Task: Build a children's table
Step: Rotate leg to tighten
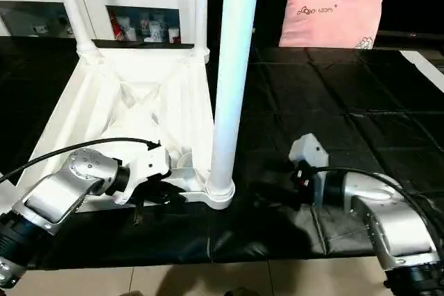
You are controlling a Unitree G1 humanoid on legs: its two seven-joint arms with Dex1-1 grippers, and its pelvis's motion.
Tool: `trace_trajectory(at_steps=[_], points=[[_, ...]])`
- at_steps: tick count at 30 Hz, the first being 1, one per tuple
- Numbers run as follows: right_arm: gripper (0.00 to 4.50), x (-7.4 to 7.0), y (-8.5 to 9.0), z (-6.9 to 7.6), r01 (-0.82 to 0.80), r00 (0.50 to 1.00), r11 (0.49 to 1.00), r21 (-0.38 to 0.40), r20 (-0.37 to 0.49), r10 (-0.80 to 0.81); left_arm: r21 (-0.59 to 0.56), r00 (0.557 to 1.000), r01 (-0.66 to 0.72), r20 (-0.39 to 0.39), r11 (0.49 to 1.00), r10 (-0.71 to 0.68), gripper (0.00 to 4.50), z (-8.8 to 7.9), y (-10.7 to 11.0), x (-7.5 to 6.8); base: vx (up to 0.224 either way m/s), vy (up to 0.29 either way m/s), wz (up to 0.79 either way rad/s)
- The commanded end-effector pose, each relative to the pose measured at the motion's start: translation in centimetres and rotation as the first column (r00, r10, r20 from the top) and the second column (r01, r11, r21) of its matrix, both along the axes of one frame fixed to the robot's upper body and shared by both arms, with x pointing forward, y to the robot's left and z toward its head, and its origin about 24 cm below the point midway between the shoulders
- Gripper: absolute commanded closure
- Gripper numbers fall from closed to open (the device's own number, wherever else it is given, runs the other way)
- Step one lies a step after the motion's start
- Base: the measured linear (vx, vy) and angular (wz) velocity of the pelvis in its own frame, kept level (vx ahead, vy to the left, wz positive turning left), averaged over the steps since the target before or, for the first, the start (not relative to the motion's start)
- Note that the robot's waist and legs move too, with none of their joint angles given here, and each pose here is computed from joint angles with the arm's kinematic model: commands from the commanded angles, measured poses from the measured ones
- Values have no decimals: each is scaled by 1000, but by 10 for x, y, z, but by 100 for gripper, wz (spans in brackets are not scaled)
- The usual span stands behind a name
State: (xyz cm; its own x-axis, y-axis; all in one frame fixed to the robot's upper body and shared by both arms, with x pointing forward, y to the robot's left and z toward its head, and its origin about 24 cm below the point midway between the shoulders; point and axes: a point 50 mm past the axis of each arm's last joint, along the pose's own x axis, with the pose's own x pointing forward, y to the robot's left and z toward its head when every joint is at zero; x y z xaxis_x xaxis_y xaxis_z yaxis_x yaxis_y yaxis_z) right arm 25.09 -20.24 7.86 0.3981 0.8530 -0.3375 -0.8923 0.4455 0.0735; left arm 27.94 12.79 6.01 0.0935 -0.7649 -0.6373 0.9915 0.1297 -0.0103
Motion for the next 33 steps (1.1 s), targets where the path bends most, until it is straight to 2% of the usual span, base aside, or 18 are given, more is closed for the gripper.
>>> trace_trajectory(at_steps=[1, 3, 5, 7, 13, 17, 19, 21, 24, 27, 33], points=[[152, 1, 2, 5, -24, 1000, 1000, 3, 3, 24, 3, 999, 31, 12, 1000, -31, 446, 3, 1, 2, 0, 0, 0], [123, 2, 6, 6, -55, 998, 998, 32, -10, 55, 4, 997, 80, 5, 997, -80, 450, 1, 2, 0, 0, 0, 0], [113, 4, 11, 7, -89, 996, 995, 54, -22, 90, 17, 992, 129, -3, 992, -129, 450, -2, 2, 0, 0, 0, 0], [98, 8, 16, 4, -122, 992, 992, 36, -17, 123, 14, 985, 169, -14, 985, -169, 450, -2, 1, -1, 0, 0, 0], [98, 18, 33, 0, -229, 973, 972, 45, 3, 229, 40, 967, 254, -8, 966, -253, 450, -4, -2, 2, 0, 0, 0], [141, 26, 43, -3, -303, 952, 950, 77, -29, 306, 51, 952, 305, -12, 951, -305, 450, -4, -4, 6, 0, 0, 0], [141, 28, 45, -3, -321, 945, 943, 87, -43, 325, 54, 947, 320, -14, 946, -320, 450, -4, -5, 6, 0, 0, 0], [171, 31, 50, -6, -362, 926, 926, 105, -73, 370, 66, 935, 355, -19, 932, -355, 450, -3, -6, 7, 0, 0, 0], [184, 32, 51, -8, -396, 908, 912, 109, -100, 406, 70, 930, 367, -20, 928, -366, 450, -4, -6, 8, 0, 0, 0], [214, 34, 50, -9, -402, 905, 909, 109, -104, 412, 72, 929, 370, -19, 926, -369, 450, -4, -6, 9, 0, 0, 0], [243, 39, 52, -13, -404, 904, 909, 106, -107, 414, 79, 931, 364, -12, 928, -365, 450, -5, -6, 13, 0, 0, 0]])
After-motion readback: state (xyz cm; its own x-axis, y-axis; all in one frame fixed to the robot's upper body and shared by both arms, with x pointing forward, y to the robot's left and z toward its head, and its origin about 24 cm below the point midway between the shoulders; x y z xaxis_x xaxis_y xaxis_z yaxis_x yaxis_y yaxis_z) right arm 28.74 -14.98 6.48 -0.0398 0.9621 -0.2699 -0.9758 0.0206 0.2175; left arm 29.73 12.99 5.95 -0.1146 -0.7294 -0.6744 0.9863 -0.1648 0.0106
